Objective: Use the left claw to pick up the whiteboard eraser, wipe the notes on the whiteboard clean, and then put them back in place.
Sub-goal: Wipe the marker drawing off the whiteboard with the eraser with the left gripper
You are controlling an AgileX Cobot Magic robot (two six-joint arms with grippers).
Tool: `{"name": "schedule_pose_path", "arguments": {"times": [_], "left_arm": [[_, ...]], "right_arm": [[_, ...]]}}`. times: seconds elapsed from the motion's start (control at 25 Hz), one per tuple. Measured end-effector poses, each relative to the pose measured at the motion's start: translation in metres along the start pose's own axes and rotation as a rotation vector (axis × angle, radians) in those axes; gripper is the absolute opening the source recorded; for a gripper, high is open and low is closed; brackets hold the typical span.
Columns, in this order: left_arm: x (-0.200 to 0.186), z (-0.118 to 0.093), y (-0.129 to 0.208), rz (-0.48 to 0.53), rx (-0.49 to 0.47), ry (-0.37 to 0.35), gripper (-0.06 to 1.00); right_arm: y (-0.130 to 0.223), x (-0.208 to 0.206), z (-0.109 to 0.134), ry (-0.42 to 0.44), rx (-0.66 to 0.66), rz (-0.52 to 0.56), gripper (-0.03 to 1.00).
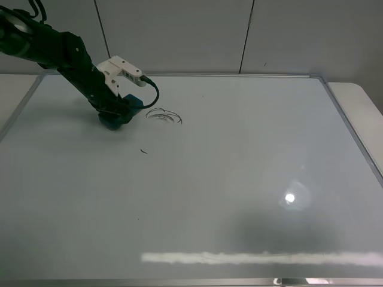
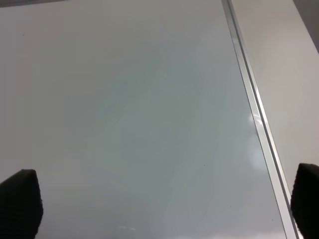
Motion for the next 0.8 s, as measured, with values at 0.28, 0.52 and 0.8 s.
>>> {"name": "schedule_pose_path", "arguments": {"times": [0.28,0.52,0.8], "left_arm": [[0.001,-0.064,-0.042,0.013,0.109,0.091,0.55],[0.007,-0.122,-0.073,0.019,0.189,0.161,0.55],[0.012,-0.132,-0.082,0.027,0.225,0.164,0.55]], "right_arm": [[0.0,0.0,0.0,0.0,0.0,0.0,0.99],[0.0,0.0,0.0,0.0,0.0,0.0,0.99],[0.0,0.0,0.0,0.0,0.0,0.0,0.99]]}}
Point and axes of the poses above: a point on each arm's last joint axis where the gripper is mounted, x pointing out along that axis toward the gripper, z along the wrist's bending axis when the last joint is at zero, y = z × x, the point moved 6 cm from there along x, pointing out along that axis toward the gripper, and after that the axes turned 8 degrees about x, right-handed, at the moved point
